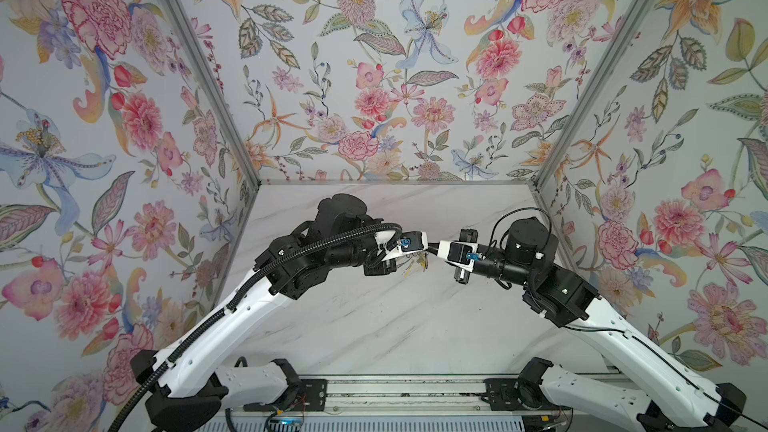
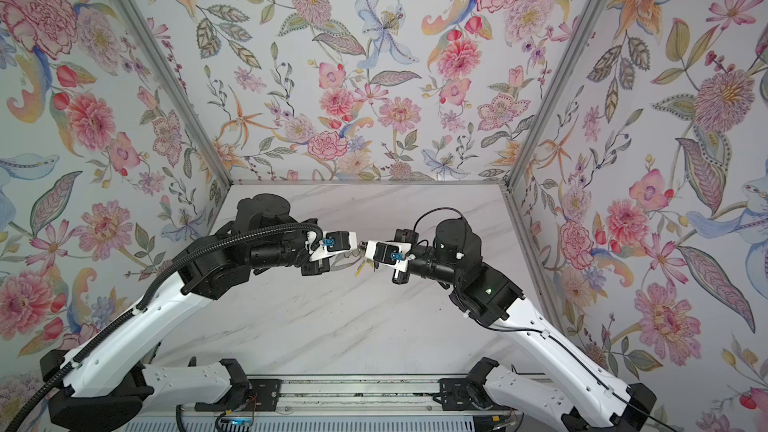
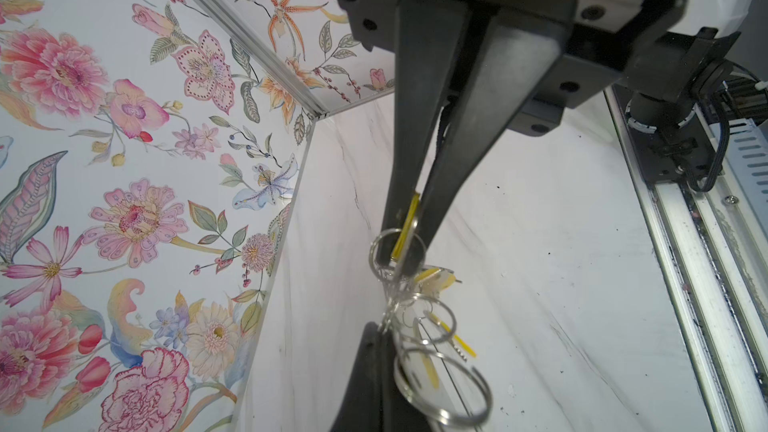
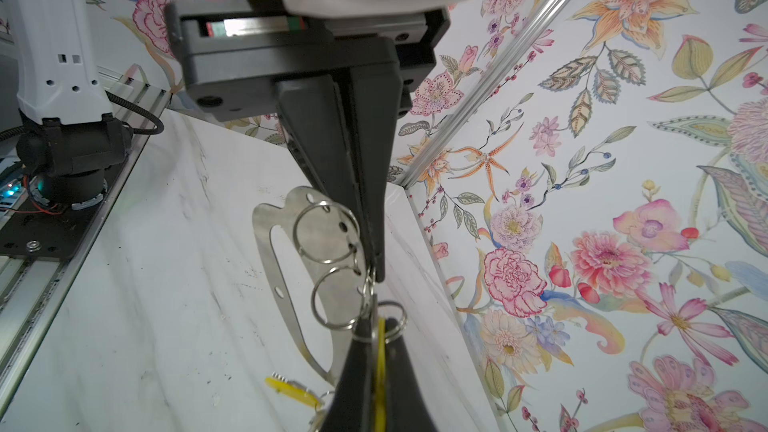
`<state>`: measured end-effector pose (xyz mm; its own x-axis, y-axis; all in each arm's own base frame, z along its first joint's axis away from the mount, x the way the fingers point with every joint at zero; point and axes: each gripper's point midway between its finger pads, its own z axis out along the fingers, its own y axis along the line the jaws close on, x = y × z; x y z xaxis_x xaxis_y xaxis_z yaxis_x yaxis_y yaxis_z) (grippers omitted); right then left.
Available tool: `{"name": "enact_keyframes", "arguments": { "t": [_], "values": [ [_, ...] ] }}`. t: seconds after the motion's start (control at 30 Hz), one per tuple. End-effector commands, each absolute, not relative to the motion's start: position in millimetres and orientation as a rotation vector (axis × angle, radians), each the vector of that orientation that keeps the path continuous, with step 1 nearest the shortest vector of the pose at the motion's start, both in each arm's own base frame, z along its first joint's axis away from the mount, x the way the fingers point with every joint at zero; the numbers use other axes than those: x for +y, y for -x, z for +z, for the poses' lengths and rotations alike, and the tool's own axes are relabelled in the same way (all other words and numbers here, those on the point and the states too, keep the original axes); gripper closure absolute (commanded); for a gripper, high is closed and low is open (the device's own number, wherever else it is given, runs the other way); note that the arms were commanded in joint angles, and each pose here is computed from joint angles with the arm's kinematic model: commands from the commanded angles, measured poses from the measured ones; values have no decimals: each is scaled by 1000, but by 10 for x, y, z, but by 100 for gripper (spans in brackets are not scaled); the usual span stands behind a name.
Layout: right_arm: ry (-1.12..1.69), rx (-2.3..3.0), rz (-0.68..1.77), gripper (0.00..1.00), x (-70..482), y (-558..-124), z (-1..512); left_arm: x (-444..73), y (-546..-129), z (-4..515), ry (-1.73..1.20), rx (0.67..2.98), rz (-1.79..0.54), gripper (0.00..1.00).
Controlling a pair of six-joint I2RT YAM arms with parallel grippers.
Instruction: Remove the keys from the keyring
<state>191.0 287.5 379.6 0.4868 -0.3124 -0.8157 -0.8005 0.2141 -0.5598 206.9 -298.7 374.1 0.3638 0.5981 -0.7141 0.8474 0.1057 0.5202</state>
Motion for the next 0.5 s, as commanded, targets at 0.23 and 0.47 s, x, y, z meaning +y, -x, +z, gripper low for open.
{"name": "enact_keyframes", "arguments": {
  "t": [0.23,0.47],
  "values": [
    [1383,1036,392,100,2943,-1916,3969,-3151,-1963,3570,-1748,1258,-193,100],
    [1414,1080,364,100,2994,-2016,3827,-3301,-1923,3546,-1797,1167,-125,100]
  ]
}}
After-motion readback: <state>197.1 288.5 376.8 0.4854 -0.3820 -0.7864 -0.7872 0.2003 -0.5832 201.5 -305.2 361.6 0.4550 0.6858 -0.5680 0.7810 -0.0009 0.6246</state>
